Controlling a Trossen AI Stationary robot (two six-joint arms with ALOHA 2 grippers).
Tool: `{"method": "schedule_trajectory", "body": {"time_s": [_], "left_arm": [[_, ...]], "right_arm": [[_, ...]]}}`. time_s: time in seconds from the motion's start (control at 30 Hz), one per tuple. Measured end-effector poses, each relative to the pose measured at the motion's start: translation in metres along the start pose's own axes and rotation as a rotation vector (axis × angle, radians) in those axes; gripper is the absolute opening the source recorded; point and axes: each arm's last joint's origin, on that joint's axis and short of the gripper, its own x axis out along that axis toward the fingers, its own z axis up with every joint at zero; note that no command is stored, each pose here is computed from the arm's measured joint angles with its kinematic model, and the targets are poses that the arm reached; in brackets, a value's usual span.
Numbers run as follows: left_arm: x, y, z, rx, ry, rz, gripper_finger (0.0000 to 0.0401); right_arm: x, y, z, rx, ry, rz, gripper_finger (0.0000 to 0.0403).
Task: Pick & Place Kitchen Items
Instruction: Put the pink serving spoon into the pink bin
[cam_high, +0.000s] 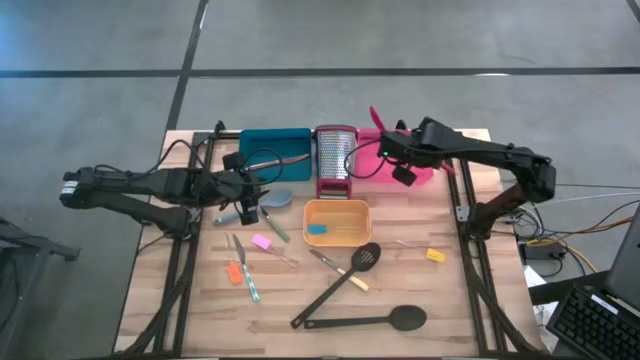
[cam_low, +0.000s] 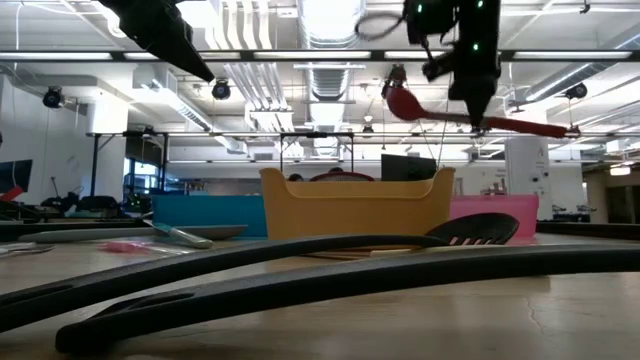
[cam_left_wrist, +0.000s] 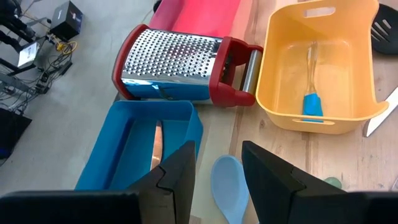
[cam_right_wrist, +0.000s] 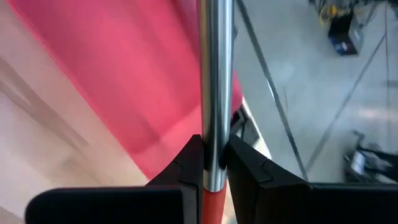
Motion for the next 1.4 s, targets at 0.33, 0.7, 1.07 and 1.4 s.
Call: {"method": "schedule_trajectory", "body": {"time_s": [0.33,0.7,1.07,1.4], "left_arm": [[0.0,0.0,0.0,0.0,0.0,0.0,0.0135],[0.0,0.0,-0.001,0.001,0.003,0.0,0.0135],[0.001,-0.001,-0.002,0.003,0.006,-0.001,0.0135],[0.001,-0.001,-0.002,0.003,0.006,-0.001,0.0135]], "right_arm": [[0.037,0.011,0.011,-0.087,0.251,0.098,0.0035],[0.062,0.017,0.026,-0.15,0.342,0.114,0.0035],[0.082,0.026,0.036,-0.18,0.383,0.118,0.0034],[0.108,0.046,0.049,-0.246,0.389,0.162,0.0034]]}}
